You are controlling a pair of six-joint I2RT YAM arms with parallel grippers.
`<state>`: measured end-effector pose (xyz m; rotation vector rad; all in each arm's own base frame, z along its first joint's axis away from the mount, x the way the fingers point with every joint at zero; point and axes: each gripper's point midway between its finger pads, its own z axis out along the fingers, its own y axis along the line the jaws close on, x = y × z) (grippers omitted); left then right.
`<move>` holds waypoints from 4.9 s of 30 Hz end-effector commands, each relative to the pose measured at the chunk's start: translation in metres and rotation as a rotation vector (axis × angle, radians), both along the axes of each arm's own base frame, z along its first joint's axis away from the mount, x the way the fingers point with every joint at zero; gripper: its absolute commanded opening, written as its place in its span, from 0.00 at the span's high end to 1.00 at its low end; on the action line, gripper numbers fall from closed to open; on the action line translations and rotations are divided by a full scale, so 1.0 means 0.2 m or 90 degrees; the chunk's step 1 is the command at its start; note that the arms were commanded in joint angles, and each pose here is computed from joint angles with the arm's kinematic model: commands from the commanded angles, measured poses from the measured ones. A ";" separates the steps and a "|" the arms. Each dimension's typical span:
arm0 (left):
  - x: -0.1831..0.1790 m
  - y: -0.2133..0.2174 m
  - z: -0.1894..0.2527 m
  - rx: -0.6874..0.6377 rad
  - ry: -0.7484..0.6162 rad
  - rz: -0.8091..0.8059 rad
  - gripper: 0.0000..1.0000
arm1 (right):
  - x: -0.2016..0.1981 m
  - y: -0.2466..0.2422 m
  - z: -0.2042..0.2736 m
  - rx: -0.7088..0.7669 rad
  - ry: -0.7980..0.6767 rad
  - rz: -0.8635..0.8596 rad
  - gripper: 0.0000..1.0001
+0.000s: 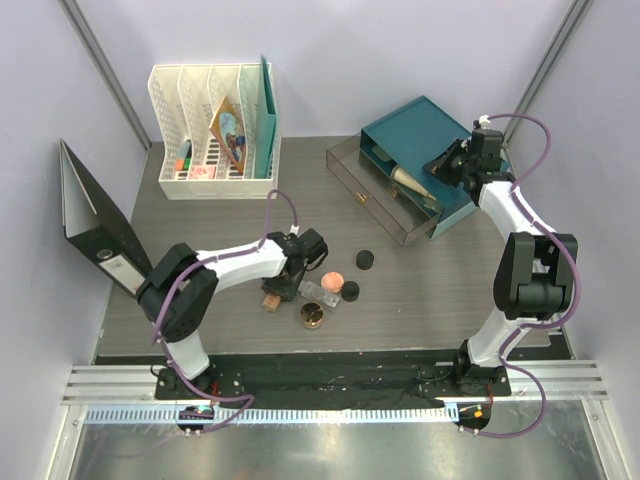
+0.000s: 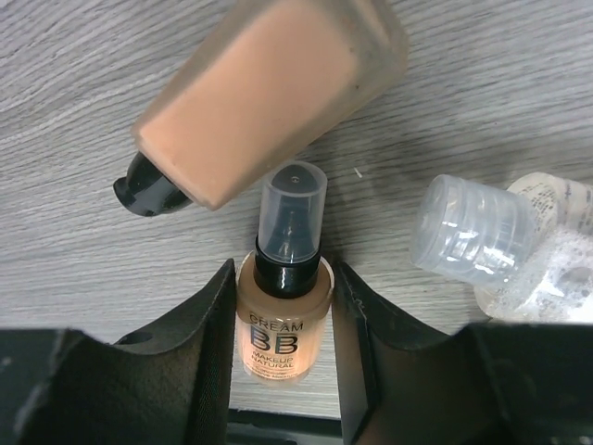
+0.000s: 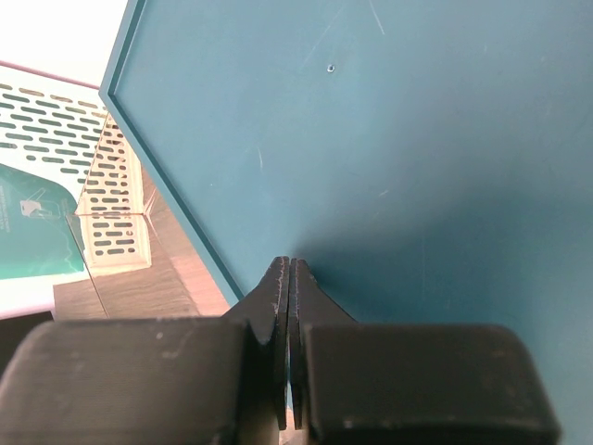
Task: Organize the makeup
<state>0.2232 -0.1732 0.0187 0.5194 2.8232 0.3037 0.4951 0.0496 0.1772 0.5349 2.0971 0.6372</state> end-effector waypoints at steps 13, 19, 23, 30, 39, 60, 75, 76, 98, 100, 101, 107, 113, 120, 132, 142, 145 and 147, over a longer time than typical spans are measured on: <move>0.16 -0.21 0.55 -0.187 -0.148 -0.032 1.00 | -0.23 0.03 -0.39 -0.008 0.193 0.012 0.99; 0.43 -0.50 0.95 -0.311 -0.263 -0.022 1.00 | -0.23 0.03 -0.41 -0.008 0.197 0.012 0.99; 0.59 -0.74 1.17 -0.413 -0.302 -0.017 1.00 | -0.23 0.02 -0.40 -0.011 0.195 0.012 0.99; 0.70 -1.18 1.24 -0.593 -0.221 -0.015 1.00 | -0.22 0.03 -0.40 -0.010 0.193 0.013 0.99; 0.78 -1.41 1.31 -0.723 -0.211 0.004 1.00 | -0.23 0.02 -0.41 -0.014 0.197 0.013 0.99; 1.00 -1.64 1.12 -0.786 -0.207 0.054 0.54 | -0.26 0.03 -0.42 -0.012 0.199 0.017 0.99; 0.94 -1.40 1.36 -0.707 -0.309 -0.062 0.33 | -0.27 0.03 -0.41 -0.013 0.199 0.018 0.99; 0.91 -1.31 1.45 -0.683 -0.338 -0.068 0.32 | -0.27 0.03 -0.41 -0.013 0.198 0.018 0.99; 0.28 -0.22 0.60 -0.110 -0.148 -0.292 0.17 | -0.28 0.05 -0.45 -0.003 0.208 0.025 0.99; 0.30 -0.22 0.54 -0.094 -0.140 -0.287 0.16 | -0.28 0.05 -0.46 -0.002 0.210 0.026 0.99; 0.31 -0.22 0.51 -0.089 -0.135 -0.287 0.16 | -0.29 0.05 -0.46 -0.002 0.212 0.027 0.99; 0.33 -0.23 0.32 -0.048 -0.070 -0.280 0.18 | -0.30 0.06 -0.46 -0.003 0.212 0.029 0.99; 0.35 -0.17 0.19 -0.006 -0.061 -0.240 0.21 | -0.30 0.05 -0.46 -0.006 0.210 0.026 0.99; 0.40 -0.10 0.13 -0.018 -0.052 -0.184 0.28 | -0.31 0.05 -0.47 -0.003 0.215 0.029 0.99; 0.39 -0.11 0.00 -0.027 0.006 -0.175 0.78 | -0.30 0.05 -0.46 -0.009 0.213 0.031 0.99; 0.58 -0.27 0.49 -0.095 -0.107 -0.152 1.00 | -0.30 0.06 -0.47 -0.008 0.218 0.032 0.99; 0.68 -0.35 0.72 -0.141 -0.170 -0.124 1.00 | -0.31 0.05 -0.48 -0.007 0.222 0.031 0.99; 0.72 -0.40 0.84 -0.177 -0.201 -0.114 1.00 | -0.31 0.06 -0.48 -0.006 0.224 0.032 0.99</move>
